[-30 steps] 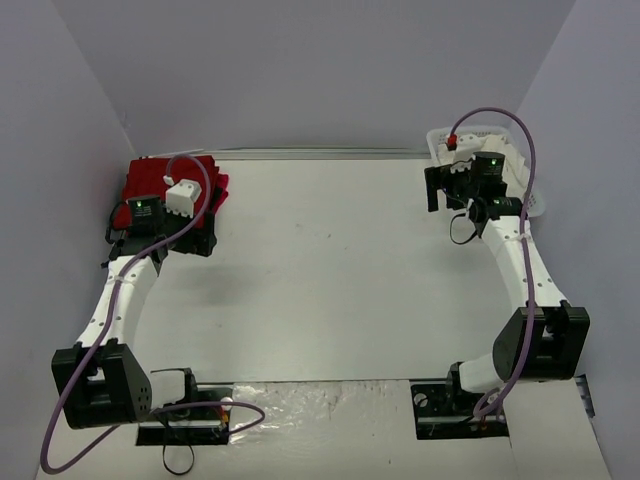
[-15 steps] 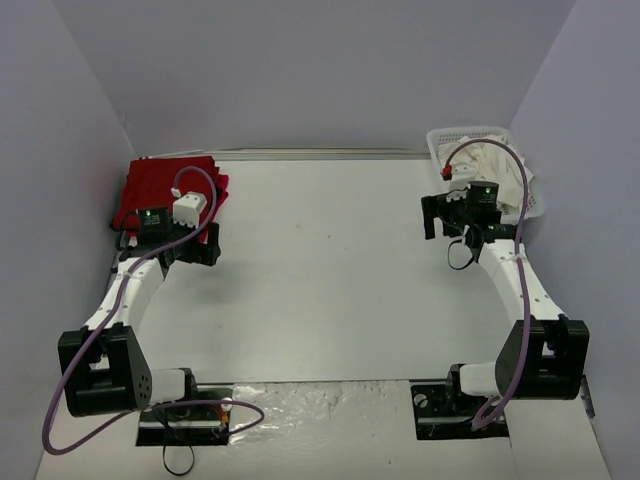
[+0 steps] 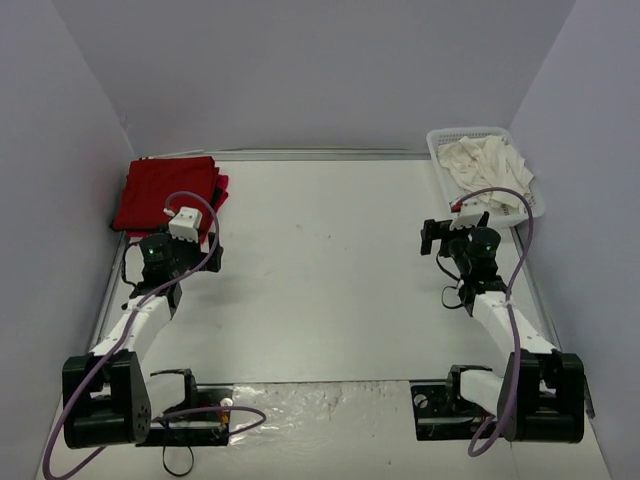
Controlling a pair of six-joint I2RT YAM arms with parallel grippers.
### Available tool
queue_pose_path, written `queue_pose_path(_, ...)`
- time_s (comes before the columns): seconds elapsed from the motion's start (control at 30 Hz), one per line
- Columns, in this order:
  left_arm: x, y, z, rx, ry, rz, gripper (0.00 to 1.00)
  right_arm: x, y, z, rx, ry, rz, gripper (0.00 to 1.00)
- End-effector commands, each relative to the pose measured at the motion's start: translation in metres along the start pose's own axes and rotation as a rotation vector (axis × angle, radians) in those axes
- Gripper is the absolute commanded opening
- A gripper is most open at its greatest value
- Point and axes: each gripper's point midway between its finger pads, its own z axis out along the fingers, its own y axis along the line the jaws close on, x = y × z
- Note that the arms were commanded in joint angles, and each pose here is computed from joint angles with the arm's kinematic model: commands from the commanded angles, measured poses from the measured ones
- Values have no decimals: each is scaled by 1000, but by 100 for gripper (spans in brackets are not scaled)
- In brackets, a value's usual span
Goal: Fold and stack the t-shirts
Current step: Grab crumpled tshirt from bin with the right arm
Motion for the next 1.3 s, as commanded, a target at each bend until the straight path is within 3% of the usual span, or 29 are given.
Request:
queue_pose_path(0.0,-40,6,5,-35,-205,-21,94,-30,-5,10,16,-178,33,100)
queue_pose_path(0.1,-36,5,9,-39,-302,-29,94,-17,-4,16,4,-216,23,100)
queue_pose_path(0.17,-26,4,15,-29,-306,-36,94,8,-1,24,-8,-181,26,100)
queue_pose_path(0.47,-11,17,31,-64,-254,-91,94,31,2,42,-53,-207,14,100)
queue_pose_path(0.9,-6,26,40,-100,-203,-124,94,29,-9,57,-33,-187,51,100)
queue_pose_path(1.1,-11,23,21,-116,-287,-99,94,26,-11,48,-26,-226,55,100)
queue_pose_path(1.27,-8,26,20,-139,-286,-107,94,30,-15,52,-9,-200,60,100)
